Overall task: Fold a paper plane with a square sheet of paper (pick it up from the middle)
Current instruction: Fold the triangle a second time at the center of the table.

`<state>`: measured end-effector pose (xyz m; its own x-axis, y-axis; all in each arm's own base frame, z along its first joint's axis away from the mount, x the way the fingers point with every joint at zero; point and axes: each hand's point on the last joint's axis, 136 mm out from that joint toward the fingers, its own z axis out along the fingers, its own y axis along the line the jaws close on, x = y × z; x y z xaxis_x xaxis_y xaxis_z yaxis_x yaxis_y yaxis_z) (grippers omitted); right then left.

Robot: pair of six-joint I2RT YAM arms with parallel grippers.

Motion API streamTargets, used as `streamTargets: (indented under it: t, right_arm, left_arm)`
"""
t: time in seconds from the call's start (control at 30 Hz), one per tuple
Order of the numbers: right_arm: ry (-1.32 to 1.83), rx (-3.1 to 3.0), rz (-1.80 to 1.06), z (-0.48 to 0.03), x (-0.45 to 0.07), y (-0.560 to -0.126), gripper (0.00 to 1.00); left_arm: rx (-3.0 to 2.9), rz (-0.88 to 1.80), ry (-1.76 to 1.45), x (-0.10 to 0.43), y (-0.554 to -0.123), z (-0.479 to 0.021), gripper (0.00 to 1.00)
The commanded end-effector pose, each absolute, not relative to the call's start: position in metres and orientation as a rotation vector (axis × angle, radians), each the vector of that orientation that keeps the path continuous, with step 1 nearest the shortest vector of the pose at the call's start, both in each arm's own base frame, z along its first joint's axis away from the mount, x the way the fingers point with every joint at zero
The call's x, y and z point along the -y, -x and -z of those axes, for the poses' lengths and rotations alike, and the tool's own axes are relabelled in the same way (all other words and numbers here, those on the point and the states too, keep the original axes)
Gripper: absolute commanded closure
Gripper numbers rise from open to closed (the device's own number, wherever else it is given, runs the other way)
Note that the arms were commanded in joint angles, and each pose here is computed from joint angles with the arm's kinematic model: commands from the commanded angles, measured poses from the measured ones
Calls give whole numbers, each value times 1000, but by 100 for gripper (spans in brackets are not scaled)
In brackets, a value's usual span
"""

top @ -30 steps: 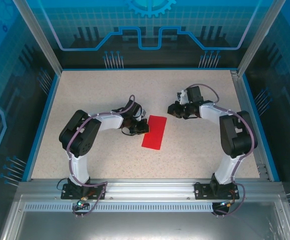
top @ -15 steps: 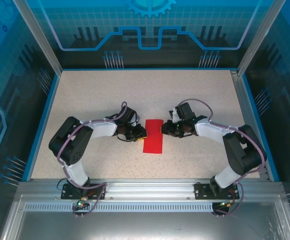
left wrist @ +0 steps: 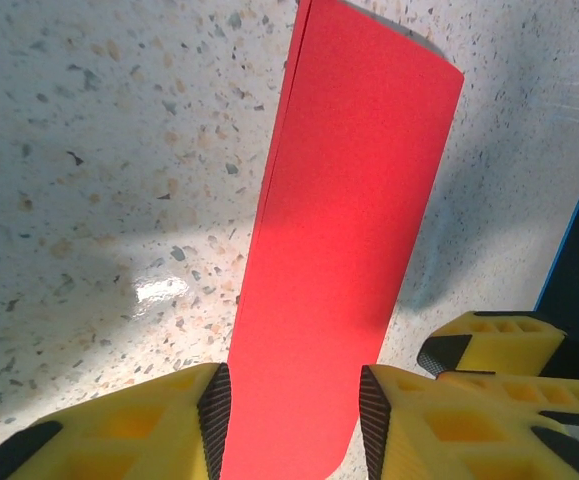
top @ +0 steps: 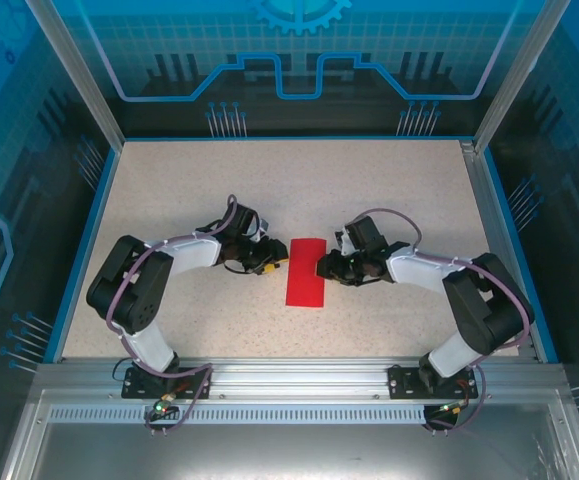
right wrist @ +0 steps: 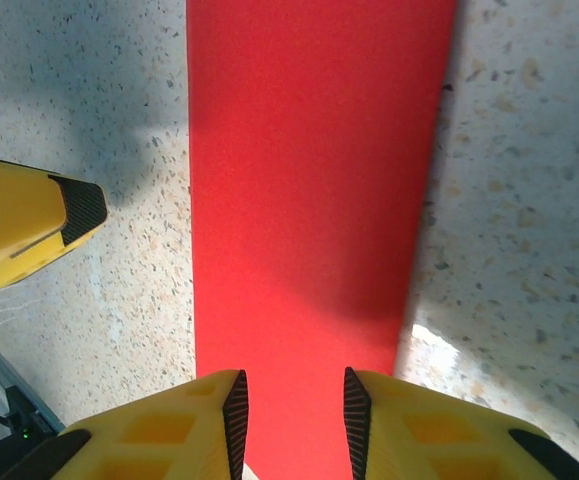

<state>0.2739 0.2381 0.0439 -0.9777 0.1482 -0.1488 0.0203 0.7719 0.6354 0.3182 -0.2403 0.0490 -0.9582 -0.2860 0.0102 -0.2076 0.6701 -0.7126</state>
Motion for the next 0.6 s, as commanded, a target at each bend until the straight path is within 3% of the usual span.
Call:
streamTargets:
  t: [0.0, 0.57]
  right_arm:
    - [-122, -2785, -1039, -44, -251, -276, 67]
    - [-179, -2945, -854, 7, -228, -257, 69]
  left_arm:
    - [-2800, 1221, 405, 246, -315, -49, 58]
    - [-2850, 1269, 349, 256, -307, -45, 54]
